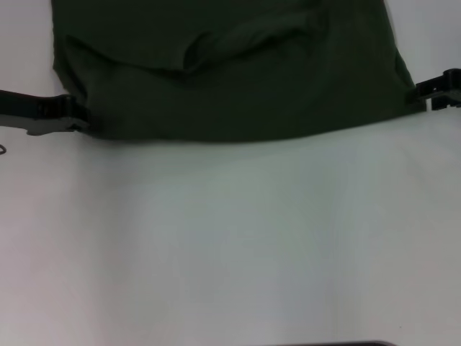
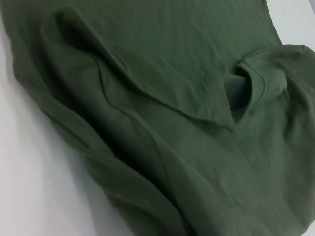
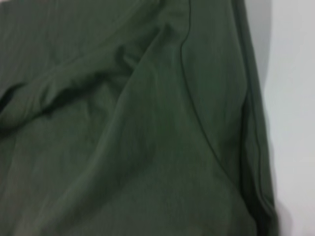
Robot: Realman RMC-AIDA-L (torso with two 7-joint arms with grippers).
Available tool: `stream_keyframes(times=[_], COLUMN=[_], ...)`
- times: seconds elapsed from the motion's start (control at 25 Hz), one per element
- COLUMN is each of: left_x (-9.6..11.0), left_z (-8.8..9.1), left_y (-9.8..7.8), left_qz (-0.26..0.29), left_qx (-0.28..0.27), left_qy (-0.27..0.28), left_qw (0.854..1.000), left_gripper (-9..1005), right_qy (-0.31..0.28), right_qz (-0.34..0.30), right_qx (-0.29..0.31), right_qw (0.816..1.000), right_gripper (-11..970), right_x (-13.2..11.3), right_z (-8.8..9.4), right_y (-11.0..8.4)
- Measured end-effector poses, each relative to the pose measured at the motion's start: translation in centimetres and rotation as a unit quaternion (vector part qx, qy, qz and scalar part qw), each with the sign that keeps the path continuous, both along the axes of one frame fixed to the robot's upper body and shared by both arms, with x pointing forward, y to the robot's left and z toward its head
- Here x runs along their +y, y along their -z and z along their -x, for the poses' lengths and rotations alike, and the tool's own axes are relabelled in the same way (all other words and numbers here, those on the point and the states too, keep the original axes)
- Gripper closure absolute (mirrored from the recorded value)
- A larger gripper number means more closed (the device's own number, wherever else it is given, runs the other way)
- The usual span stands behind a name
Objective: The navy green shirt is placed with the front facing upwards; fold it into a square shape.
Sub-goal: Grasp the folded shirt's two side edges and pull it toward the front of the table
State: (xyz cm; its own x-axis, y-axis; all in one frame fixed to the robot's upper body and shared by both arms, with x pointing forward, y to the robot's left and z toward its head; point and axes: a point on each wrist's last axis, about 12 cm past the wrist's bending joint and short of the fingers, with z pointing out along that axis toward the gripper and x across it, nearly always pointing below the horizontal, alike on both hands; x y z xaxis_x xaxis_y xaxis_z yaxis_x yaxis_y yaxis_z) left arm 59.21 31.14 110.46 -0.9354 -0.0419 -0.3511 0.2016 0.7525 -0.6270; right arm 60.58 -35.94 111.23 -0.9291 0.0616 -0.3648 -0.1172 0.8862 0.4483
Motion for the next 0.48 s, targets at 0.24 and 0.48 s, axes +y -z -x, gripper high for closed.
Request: stream_keyframes(times=[0.24,0.48], left_x=[0.6,1.5], left_z=[0.3,0.7], left_y=[-0.2,0.1], left_qz=[0.005,0.008], left_qx=[0.010,0.014], left_qy=[0.000,-0.014], left_qw=[1.000,1.000], left_gripper=[989,989], right_qy=[-0.011,-0.019], right_qz=[0.002,0.006], right_qx=[-0.005,-0.014], right_qw=[1.000,1.000], right_gripper=[289,289], right_x=[1.0,0.7], right_z=[0.0,0.2], right_y=[0.6,0.7])
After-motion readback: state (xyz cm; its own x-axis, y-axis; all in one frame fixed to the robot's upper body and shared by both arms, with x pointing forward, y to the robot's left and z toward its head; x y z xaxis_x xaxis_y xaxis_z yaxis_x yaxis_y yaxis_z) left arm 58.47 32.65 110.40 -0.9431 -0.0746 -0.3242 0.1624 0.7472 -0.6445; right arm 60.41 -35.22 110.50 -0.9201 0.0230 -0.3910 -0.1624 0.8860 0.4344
